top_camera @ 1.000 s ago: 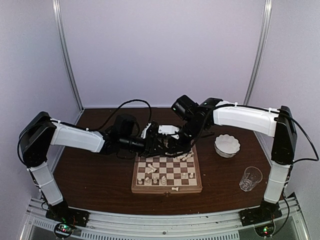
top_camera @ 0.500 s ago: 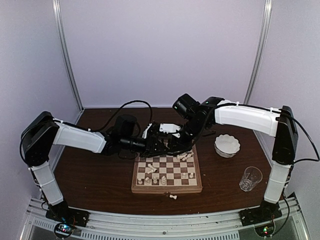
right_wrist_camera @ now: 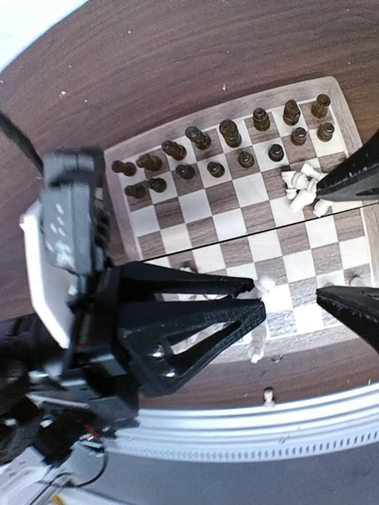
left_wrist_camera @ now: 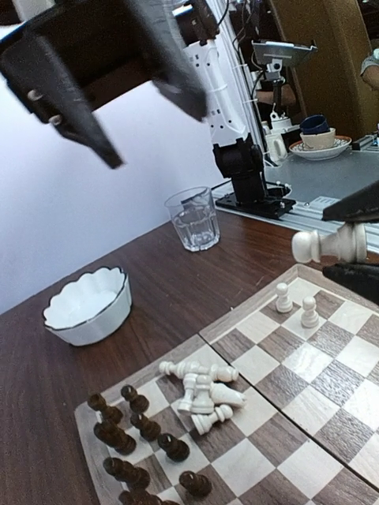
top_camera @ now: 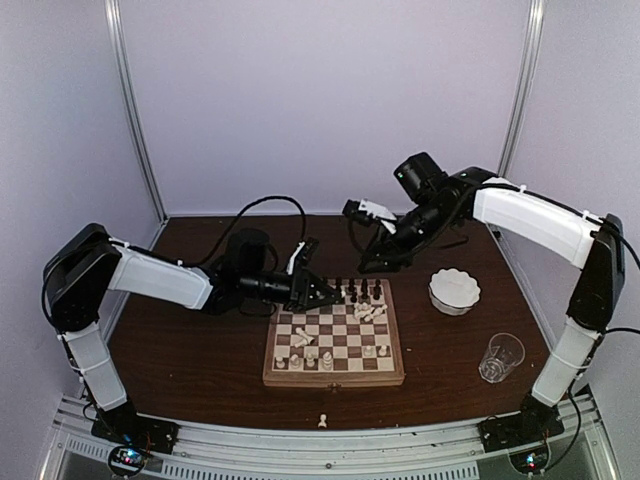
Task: Set up the chess pieces on the board
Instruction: Pass from the right arm to the left, then pass from the left arm to the right
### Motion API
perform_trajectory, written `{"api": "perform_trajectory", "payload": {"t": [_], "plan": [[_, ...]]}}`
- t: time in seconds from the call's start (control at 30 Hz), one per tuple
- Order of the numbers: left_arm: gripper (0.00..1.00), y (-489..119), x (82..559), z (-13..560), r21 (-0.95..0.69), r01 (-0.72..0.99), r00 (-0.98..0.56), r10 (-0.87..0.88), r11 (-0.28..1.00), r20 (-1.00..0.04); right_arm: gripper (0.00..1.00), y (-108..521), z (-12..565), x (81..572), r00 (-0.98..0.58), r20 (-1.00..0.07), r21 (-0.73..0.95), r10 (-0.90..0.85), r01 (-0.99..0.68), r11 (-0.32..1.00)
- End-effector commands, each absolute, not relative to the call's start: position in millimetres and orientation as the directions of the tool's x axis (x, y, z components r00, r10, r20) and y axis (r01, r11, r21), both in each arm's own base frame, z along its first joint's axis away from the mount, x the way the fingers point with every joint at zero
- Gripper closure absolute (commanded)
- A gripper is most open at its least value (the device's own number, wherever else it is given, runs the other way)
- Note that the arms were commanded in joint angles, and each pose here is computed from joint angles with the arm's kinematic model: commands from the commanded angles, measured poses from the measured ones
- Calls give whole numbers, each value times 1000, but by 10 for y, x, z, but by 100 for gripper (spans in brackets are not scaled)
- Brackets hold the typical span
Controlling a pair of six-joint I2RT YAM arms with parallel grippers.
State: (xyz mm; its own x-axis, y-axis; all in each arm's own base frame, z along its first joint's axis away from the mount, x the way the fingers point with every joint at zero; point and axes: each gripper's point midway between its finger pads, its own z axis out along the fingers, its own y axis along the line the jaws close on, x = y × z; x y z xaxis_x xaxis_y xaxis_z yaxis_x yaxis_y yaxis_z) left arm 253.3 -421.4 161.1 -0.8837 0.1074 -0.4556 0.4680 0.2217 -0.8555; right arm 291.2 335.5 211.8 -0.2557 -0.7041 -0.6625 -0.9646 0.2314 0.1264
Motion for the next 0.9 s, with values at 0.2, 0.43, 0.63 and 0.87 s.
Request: {"api": "perform_trajectory", "payload": {"t": [0.2, 0.43, 0.63, 0.87], "plan": [[91, -4280, 2247, 2406, -768, 615, -771, 65, -182, -633, 59, 3271, 2619, 2421, -324, -791, 400, -520, -916, -38], [91, -4283, 2239, 2504, -762, 603, -778, 38, -236, -627, 56, 3390, 2642, 2452, -398, -781, 483, -482, -874, -61], [92, -4301, 2250, 2547, -763, 596, -783, 32, -251, -622, 56, 3468, 2560, 2401, -413, -760, 507, -502, -860, -59], [92, -4320, 2246, 2575, -764, 591, -784, 39, -259, -620, 58, 3537, 2558, 2445, -430, -756, 519, -494, -853, -52]]}}
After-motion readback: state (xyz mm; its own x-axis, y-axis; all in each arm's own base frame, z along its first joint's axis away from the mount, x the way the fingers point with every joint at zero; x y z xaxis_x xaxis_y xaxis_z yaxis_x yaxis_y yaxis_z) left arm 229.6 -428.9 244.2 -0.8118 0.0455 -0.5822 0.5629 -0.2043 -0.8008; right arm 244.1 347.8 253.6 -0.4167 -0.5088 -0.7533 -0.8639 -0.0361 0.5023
